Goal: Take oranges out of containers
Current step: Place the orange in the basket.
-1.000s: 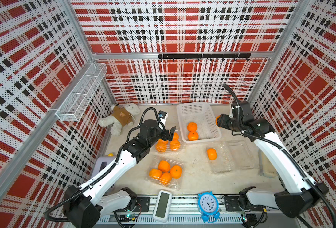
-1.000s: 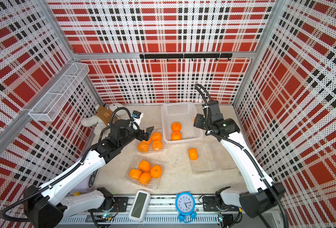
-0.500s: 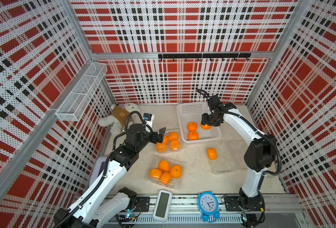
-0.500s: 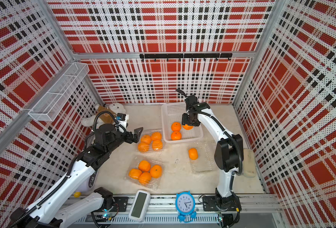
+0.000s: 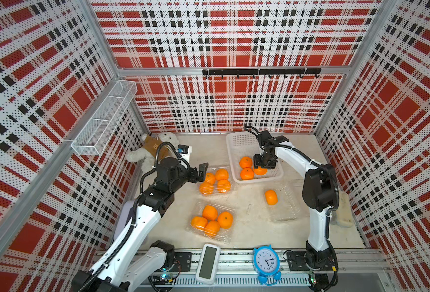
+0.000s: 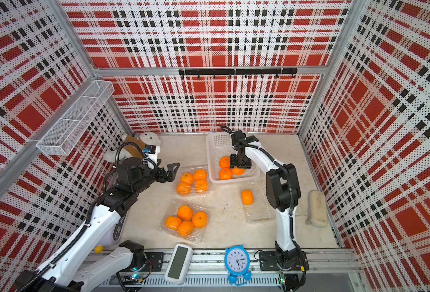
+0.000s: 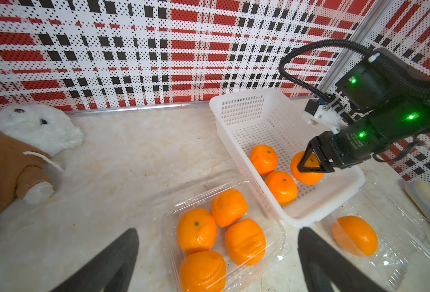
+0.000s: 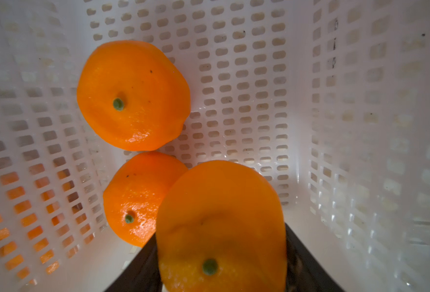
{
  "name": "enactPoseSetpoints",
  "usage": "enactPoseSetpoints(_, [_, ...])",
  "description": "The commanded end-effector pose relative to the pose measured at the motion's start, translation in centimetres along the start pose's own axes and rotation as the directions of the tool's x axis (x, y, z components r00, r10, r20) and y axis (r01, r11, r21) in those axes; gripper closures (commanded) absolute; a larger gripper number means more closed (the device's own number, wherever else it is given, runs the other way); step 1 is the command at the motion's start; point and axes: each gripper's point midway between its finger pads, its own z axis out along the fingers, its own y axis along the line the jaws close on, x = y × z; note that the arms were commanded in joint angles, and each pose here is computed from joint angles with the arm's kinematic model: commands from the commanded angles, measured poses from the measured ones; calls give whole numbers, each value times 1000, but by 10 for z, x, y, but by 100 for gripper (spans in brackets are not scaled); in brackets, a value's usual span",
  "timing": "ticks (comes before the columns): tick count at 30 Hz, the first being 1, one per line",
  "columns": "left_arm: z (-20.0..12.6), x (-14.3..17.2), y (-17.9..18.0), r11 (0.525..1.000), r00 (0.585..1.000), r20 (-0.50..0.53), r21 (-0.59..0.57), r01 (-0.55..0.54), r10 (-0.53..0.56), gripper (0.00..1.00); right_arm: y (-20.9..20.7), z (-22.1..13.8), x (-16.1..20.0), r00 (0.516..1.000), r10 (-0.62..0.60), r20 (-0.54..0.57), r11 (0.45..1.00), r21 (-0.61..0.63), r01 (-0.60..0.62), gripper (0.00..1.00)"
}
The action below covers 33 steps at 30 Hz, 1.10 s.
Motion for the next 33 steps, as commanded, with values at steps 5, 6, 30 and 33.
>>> enactPoseSetpoints(5, [4, 6, -1, 999, 1000, -5, 23, 26, -26, 1, 2, 22, 8, 1000, 5, -21, 1000, -11, -5, 52])
enactPoseSetpoints(6, [5, 6, -1, 999, 1000, -7, 27, 28, -28, 1, 2, 23, 9, 1000, 5, -23, 1000, -10, -5, 52])
enactPoseSetpoints(30, [4, 10, -6, 998, 1000, -16, 57, 19, -18, 0, 16, -60, 6, 990, -53, 131, 997, -56, 61, 1])
enactPoseSetpoints(33, [4, 10, -7, 998, 1000, -16, 61, 17, -17, 1, 15, -81, 16, 987, -48, 156, 997, -48, 56, 0])
